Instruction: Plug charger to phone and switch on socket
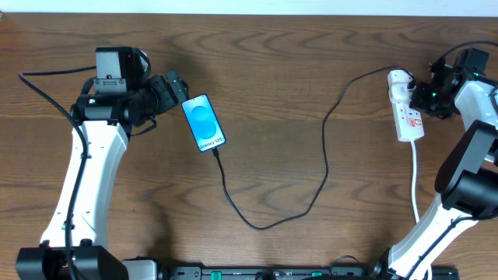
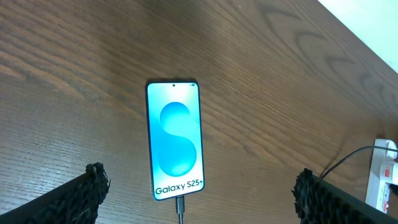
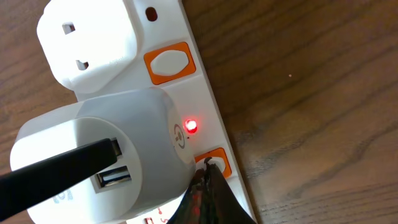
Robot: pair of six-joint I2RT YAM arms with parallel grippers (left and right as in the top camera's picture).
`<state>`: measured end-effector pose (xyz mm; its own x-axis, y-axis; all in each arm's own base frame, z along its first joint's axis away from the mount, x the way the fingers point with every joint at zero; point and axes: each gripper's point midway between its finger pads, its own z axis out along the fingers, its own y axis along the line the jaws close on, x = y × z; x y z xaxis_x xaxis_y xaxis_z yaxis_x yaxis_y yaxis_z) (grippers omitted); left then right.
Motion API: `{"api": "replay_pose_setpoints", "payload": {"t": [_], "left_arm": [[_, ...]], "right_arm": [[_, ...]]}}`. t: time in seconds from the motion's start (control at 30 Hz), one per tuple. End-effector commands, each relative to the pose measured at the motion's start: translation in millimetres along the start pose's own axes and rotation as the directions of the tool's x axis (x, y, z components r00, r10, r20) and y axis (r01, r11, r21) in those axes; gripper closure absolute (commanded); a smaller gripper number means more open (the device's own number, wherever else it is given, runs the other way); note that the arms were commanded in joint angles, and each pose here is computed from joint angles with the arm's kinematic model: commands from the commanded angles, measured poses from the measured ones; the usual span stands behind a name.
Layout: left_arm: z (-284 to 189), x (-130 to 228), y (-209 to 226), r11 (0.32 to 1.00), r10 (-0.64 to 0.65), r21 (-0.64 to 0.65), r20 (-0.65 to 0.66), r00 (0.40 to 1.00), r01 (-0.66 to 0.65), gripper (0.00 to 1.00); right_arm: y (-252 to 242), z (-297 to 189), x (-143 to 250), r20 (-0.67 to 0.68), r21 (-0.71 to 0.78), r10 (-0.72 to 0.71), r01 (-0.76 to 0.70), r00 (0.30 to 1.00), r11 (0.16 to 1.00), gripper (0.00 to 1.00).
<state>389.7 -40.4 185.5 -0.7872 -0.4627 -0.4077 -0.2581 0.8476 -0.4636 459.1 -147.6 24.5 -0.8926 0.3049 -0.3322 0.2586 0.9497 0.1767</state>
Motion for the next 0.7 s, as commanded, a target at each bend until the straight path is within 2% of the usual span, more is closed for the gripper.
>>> {"api": "replay_pose_setpoints", "payload": {"t": [0.0, 0.13, 0.33, 0.47, 0.67], "left_arm": [[0, -1, 4, 1.0, 0.002, -0.015, 0.005, 1.0, -0.002, 0.02], [0, -1, 4, 1.0, 0.001, -0.016, 0.004, 1.0, -0.001, 0.02], [0, -1, 4, 1.0, 0.001, -0.015, 0.004, 1.0, -0.001, 0.02], [0, -1, 4, 1.0, 0.001, -0.016, 0.004, 1.0, -0.001, 0.02], [0, -1, 4, 1.0, 0.001, -0.015, 0.004, 1.0, -0.001, 0.02]], "right_arm": [[96, 15, 25, -0.097, -0.398, -0.007, -0.032, 0.995, 0.917, 0.99], [77, -5, 5, -0.053, -0.383, 0.083, -0.097, 0.995, 0.919, 0.98], [47, -61, -25, 0.067, -0.352, 0.188, -0.153, 0.98, 0.924, 0.94], [42, -104, -33, 0.138, -0.346, 0.197, -0.139, 0.971, 0.928, 0.91], [60, -154, -31, 0.191, -0.355, 0.173, -0.096, 0.966, 0.93, 0.86]]}}
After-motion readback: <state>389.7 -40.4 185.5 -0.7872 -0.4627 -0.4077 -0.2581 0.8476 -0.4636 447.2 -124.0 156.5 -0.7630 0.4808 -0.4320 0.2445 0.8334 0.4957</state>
